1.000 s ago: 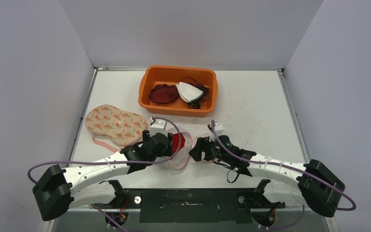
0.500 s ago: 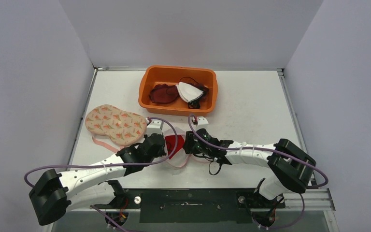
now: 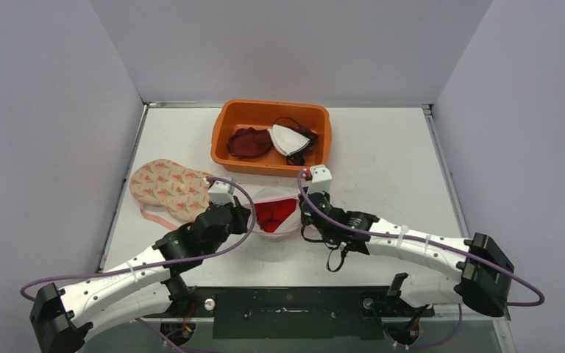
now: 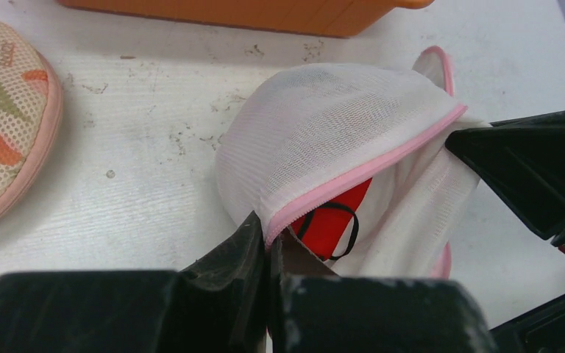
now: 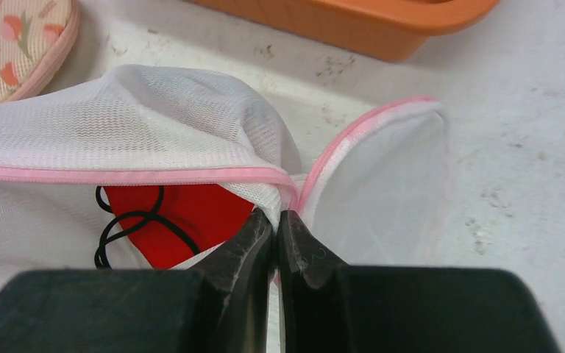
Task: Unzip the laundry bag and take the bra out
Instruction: Adjust the laundry bag at the center of the board.
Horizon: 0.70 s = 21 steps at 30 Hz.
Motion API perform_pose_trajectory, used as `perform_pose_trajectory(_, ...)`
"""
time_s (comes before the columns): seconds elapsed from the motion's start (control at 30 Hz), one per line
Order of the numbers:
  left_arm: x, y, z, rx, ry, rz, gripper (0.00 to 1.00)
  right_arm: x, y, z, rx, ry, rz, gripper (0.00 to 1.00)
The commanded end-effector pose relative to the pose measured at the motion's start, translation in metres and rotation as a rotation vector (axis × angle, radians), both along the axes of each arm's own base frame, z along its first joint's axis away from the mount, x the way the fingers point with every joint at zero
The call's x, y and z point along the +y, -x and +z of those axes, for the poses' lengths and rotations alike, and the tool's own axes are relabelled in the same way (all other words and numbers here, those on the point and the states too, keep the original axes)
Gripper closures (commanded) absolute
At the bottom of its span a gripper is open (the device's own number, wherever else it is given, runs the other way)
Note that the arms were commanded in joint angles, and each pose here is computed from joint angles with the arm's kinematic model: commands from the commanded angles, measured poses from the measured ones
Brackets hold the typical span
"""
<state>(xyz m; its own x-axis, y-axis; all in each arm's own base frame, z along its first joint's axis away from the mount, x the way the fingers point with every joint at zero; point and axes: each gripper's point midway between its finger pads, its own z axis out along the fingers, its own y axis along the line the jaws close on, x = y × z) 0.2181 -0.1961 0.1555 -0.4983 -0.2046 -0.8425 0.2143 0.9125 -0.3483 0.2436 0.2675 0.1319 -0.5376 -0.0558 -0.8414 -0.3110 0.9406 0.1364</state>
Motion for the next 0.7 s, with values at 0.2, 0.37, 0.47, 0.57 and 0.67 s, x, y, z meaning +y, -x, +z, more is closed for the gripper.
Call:
perform_pose_trajectory(0.2, -0.026, 0.008, -0.039, 0.091, 0.112, -0.049, 1.0, -0.059, 0.022, -0.044, 0.007, 0.071, -0.109, 0.95)
perform_pose_trajectory(0.37, -0.03, 0.01, -0.06, 0.128, 0.111, -0.056, 1.0, -0.064, 0.033, -0.046, 0.01, 0.069, -0.08, 0.79)
perform_pose_trajectory(0.47, -0.033, 0.009, -0.061, 0.133, 0.108, -0.059, 1.0, -0.062, 0.035, -0.028, -0.009, 0.055, -0.052, 0.57)
perform_pose_trajectory(0.57, -0.036, 0.007, -0.056, 0.125, 0.117, -0.063, 1.0, -0.05, 0.039, -0.003, -0.032, 0.008, 0.004, 0.44)
perform_pose_trajectory(0.67, -0.041, 0.007, -0.05, 0.125, 0.138, -0.075, 1.0, -0.013, 0.053, 0.02, -0.042, -0.104, 0.181, 0.43)
